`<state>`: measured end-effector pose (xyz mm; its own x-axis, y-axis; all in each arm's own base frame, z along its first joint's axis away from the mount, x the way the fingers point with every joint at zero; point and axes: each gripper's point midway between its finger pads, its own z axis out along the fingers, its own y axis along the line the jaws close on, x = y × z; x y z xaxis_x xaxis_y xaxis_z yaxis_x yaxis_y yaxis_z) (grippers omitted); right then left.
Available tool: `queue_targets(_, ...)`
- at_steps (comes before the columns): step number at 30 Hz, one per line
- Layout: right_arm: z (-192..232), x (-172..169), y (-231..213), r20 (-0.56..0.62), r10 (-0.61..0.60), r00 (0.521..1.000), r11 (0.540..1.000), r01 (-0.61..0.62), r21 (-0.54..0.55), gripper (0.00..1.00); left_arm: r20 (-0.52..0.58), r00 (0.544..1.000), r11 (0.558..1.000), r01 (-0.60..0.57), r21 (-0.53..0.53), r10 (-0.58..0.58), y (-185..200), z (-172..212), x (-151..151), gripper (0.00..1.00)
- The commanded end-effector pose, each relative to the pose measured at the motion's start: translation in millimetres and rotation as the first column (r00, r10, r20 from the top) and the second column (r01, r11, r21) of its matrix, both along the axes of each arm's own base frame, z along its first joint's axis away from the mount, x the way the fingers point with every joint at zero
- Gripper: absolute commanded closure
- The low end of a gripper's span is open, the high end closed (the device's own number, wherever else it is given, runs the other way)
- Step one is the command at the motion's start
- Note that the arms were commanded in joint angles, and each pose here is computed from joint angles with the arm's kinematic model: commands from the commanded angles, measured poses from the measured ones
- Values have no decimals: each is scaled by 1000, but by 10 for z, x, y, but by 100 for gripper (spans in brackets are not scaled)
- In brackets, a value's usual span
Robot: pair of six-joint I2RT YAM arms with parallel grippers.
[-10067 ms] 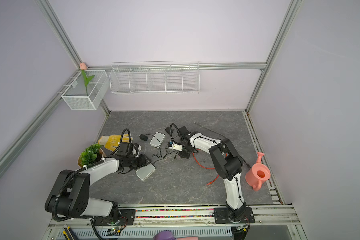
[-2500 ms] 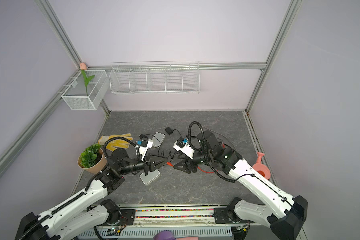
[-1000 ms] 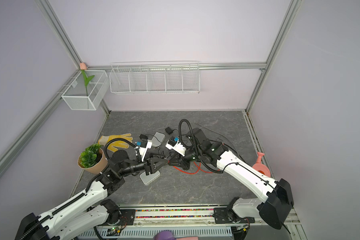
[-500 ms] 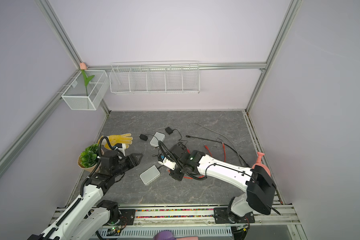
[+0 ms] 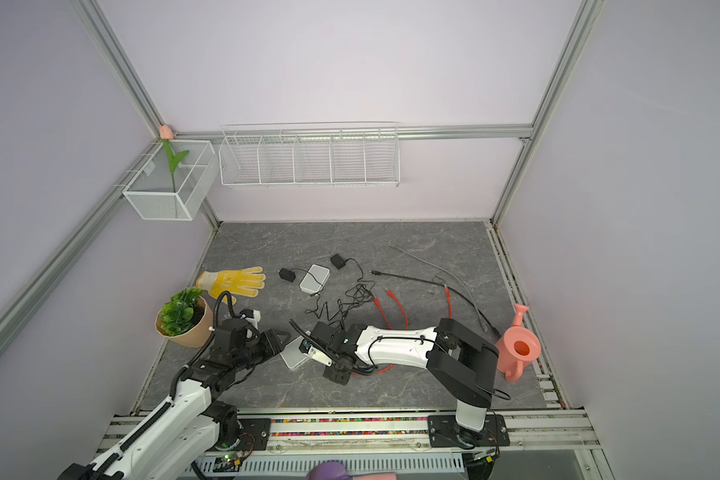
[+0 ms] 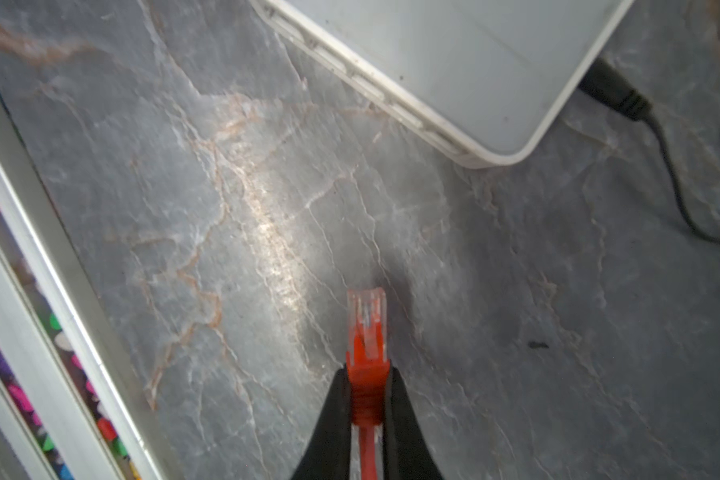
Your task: Insert the plug into the switch port
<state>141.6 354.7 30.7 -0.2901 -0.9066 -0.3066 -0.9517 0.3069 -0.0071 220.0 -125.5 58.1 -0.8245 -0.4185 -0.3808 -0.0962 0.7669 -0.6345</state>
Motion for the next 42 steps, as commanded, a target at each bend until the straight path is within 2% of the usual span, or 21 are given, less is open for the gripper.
queue_targets(1, 34, 2, 147, 13, -16, 1000, 999, 16, 38, 93, -23, 1000, 1000, 17, 12, -17, -52, -129, -4, 44)
queue_targets(7, 14, 40, 113, 42, -33, 999, 999, 32, 24, 94, -56, 995, 997, 78, -13, -78, -199, -223, -53, 48)
queue_targets(10, 14, 46, 78, 51, -33, 998, 999, 33, 20, 93, -48, 993, 993, 104, -59, -107, -347, -208, -101, 50)
queue_targets(14, 5, 35, 68, 47, -32, 998, 999, 31, 21, 93, -80, 987, 987, 135, -92, -143, -465, -329, -251, 53)
queue_targets(26, -97, -19, 143, 19, -21, 1000, 1000, 21, 19, 93, -129, 973, 979, 178, -97, -190, -513, -459, -323, 55)
queue_targets(33, -152, -49, 195, 7, -9, 1000, 1000, 9, 7, 94, -121, 977, 982, 168, -85, -178, -471, -468, -343, 56)
queue_targets(42, -37, -126, 325, 14, 13, 1000, 999, -14, 44, 93, -125, 978, 984, 156, -81, -166, -420, -521, -403, 57)
